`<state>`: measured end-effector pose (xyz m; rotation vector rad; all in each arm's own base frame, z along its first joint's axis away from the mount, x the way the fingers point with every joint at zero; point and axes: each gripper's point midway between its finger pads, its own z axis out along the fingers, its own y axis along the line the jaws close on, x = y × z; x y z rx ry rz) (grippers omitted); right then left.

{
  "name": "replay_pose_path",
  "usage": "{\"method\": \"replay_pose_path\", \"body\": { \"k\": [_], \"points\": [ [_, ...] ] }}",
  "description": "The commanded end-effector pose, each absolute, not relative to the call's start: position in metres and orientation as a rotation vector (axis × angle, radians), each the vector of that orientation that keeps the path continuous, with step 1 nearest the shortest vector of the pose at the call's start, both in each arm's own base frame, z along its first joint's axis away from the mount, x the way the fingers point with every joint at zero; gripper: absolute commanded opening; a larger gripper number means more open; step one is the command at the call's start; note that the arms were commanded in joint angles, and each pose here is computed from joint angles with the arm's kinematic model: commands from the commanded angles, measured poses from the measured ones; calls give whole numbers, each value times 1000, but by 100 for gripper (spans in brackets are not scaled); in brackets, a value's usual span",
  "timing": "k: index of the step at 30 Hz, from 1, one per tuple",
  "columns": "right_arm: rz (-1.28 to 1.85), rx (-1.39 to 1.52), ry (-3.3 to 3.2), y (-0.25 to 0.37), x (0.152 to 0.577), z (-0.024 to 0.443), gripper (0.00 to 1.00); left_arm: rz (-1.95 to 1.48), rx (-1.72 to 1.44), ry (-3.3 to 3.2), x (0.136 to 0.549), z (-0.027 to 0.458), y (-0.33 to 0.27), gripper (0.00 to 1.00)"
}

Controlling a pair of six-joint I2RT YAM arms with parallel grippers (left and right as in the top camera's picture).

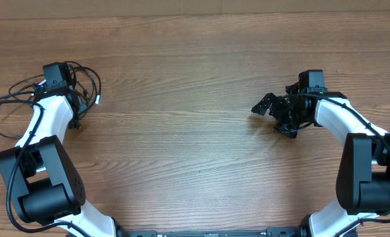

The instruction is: Untangle cables

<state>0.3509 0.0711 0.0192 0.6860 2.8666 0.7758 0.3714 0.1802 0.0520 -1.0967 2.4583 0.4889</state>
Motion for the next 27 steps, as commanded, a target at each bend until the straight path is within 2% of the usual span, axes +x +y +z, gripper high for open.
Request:
{"method": "replay_pose_path", "body": {
  "k": [1,4,7,15,27],
  "points": [
    [611,730,2931,53,338,-8,100,299,-1086,2471,381,54,164,77],
    [611,730,2931,53,338,-8,100,147,-1017,2516,390,51,145,91],
    [611,730,2931,53,338,-8,100,58,-983,2544,393,50,134,100],
    [611,730,2931,53,338,-8,100,0,-1096,2625,370,39,116,100],
    [611,730,2931,53,338,-8,100,-61,-900,2729,376,34,63,99]
  ]
}}
